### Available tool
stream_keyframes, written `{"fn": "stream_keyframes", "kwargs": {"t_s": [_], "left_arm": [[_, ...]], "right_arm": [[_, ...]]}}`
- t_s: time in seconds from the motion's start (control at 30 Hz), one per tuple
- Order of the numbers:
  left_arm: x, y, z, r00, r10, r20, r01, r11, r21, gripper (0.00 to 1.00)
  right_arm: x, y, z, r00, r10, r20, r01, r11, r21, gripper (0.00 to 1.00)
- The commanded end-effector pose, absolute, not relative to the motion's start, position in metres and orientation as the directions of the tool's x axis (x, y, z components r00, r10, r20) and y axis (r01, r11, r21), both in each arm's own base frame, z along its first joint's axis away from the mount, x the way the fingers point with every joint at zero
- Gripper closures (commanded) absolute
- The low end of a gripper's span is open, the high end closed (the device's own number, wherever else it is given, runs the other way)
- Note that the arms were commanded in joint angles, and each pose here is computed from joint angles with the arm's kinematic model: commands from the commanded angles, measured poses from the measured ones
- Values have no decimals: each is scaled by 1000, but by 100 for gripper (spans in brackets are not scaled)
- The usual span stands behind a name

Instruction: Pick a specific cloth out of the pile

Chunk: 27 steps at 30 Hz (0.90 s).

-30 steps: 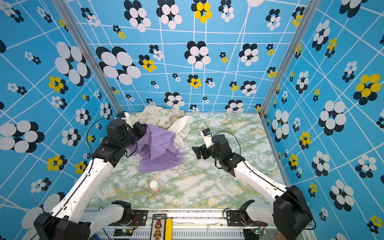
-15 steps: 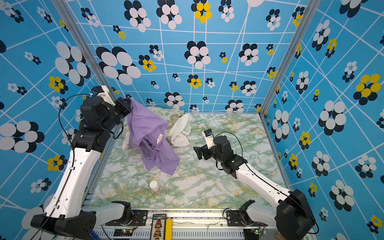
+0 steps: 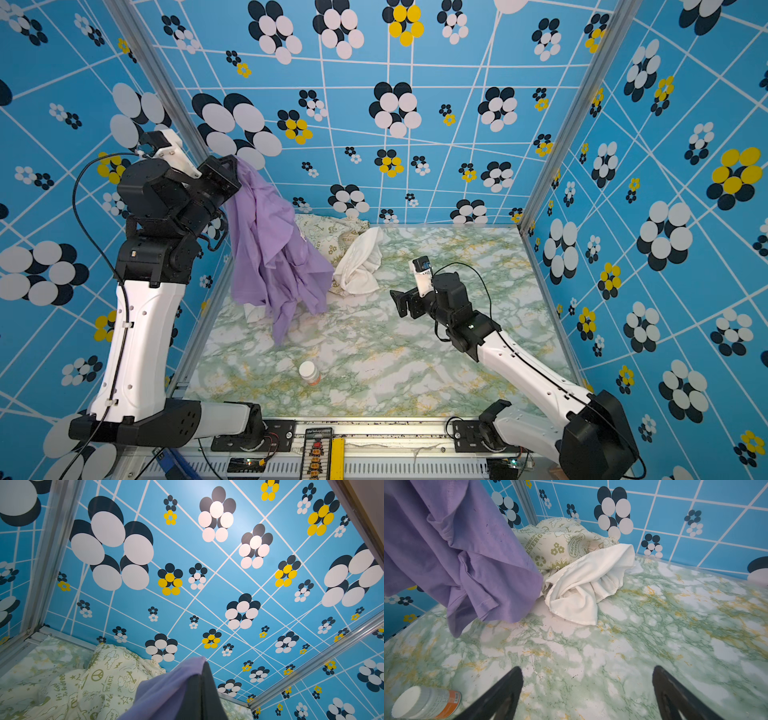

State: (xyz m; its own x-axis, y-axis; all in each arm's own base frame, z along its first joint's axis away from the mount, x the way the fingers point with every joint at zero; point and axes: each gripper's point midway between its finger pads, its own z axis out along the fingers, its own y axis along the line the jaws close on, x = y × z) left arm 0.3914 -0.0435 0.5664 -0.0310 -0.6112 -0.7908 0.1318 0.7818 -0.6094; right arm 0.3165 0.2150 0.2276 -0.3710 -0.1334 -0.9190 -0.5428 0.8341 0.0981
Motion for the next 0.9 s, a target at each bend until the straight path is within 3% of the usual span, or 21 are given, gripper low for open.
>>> {"fn": "stream_keyframes", "kwargs": {"t_s": [0.0, 0.47, 0.67, 0.83, 0.87], "left_arm": [[388, -72, 603, 12, -611, -792, 265, 766, -586, 100], [387, -249, 591, -172, -400, -900, 556, 715, -423, 100], [378, -341, 511, -287, -183, -940, 648, 686, -331, 100], [362, -404, 410, -356, -17, -934, 719, 633, -285, 100], [359, -410, 392, -366, 16, -931, 725, 631, -275, 92]], "right_arm": [[317, 205, 245, -363, -104, -926, -506, 856, 103, 1], [323, 120, 293, -308, 73, -949, -277, 947, 163, 1], [327, 85, 293, -293, 170, -941, -127, 969, 214, 1], [330, 73, 282, -312, 237, -920, -56, 962, 267, 1], [330, 72, 280, -317, 238, -918, -53, 962, 267, 1]]}}
